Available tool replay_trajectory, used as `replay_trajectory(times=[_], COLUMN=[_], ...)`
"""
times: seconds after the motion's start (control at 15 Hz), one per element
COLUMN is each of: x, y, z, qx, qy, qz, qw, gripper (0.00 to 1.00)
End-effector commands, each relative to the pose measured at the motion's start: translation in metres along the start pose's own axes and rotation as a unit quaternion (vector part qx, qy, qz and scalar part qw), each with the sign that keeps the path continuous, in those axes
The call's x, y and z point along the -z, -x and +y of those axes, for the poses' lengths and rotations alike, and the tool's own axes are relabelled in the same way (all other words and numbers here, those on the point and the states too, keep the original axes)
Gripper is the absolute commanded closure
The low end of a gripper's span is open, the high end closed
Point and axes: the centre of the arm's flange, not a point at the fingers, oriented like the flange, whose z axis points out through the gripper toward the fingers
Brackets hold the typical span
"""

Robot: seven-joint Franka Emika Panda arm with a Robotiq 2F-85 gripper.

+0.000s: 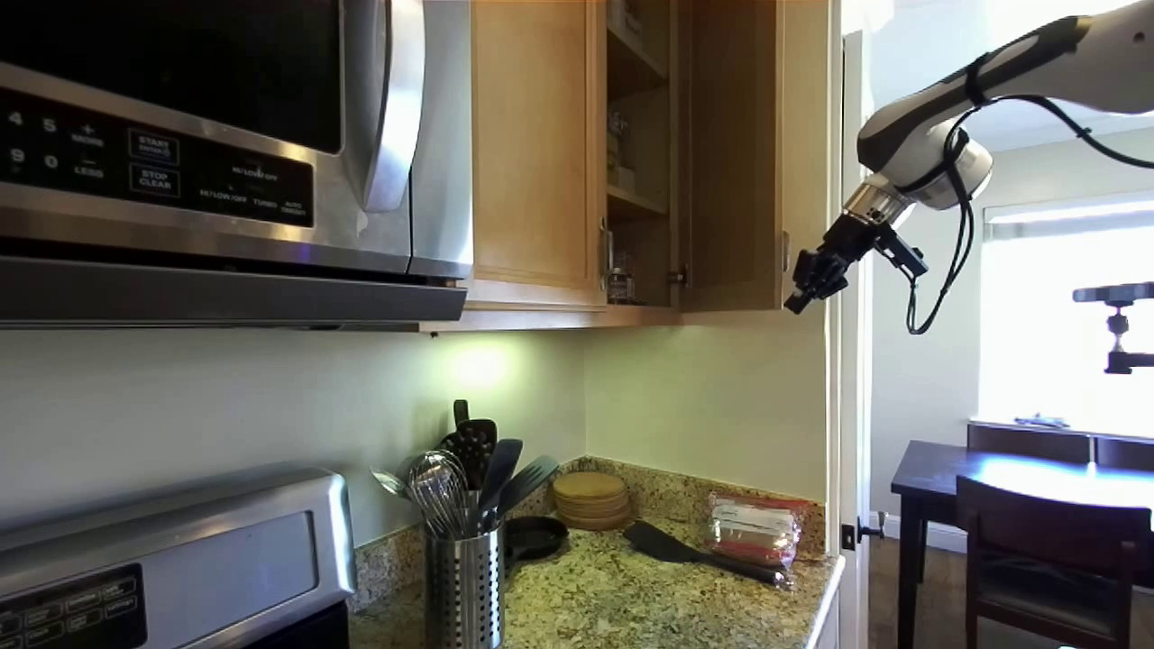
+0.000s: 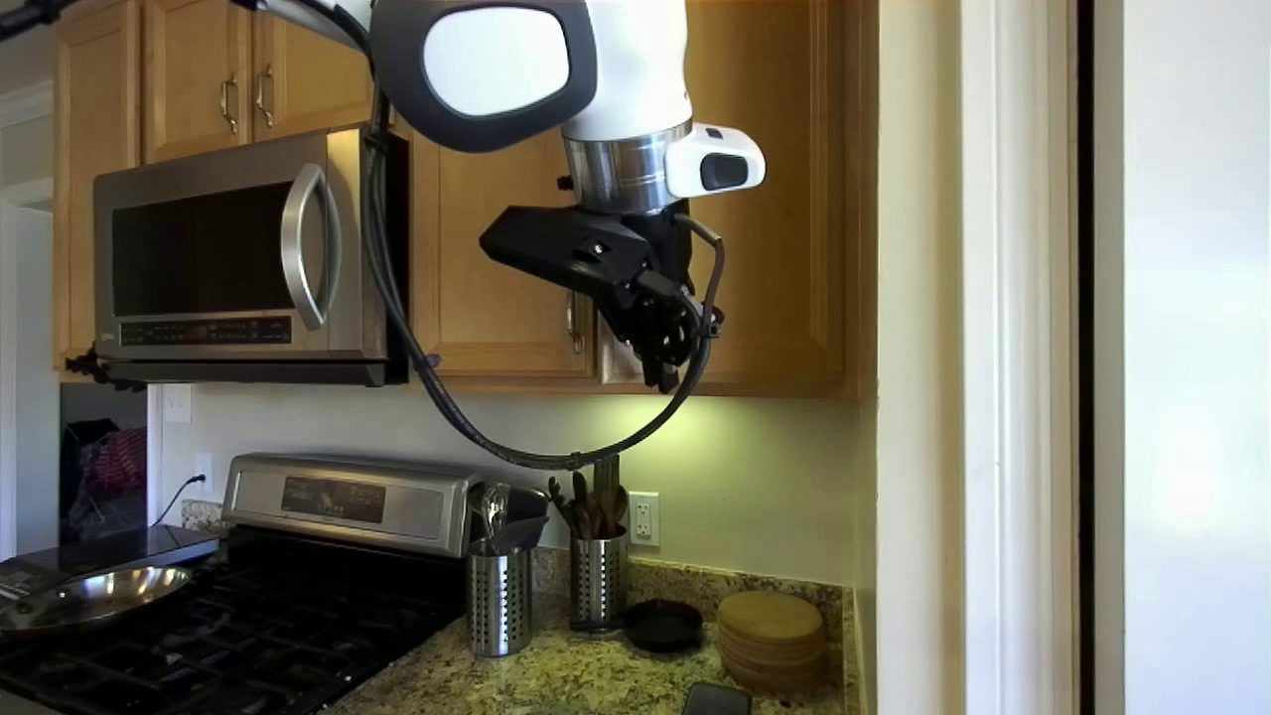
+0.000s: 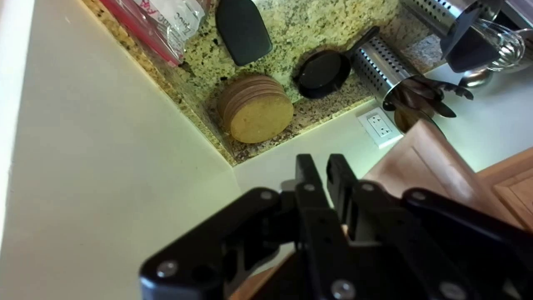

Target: Close the cupboard

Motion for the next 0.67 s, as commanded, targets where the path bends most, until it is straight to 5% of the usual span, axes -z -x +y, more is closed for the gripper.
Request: replay_trajectory(times=[0.0,0.6], x=[0.01,0.007], y=[-0.01,-0.012], z=[-0.008,-0.05], qx=[-0.018,0.005], qy=[-0.039,-0.138], qz=[0.014,-0.046], qw=[0.999,0.9894], gripper=[0.99,0.97])
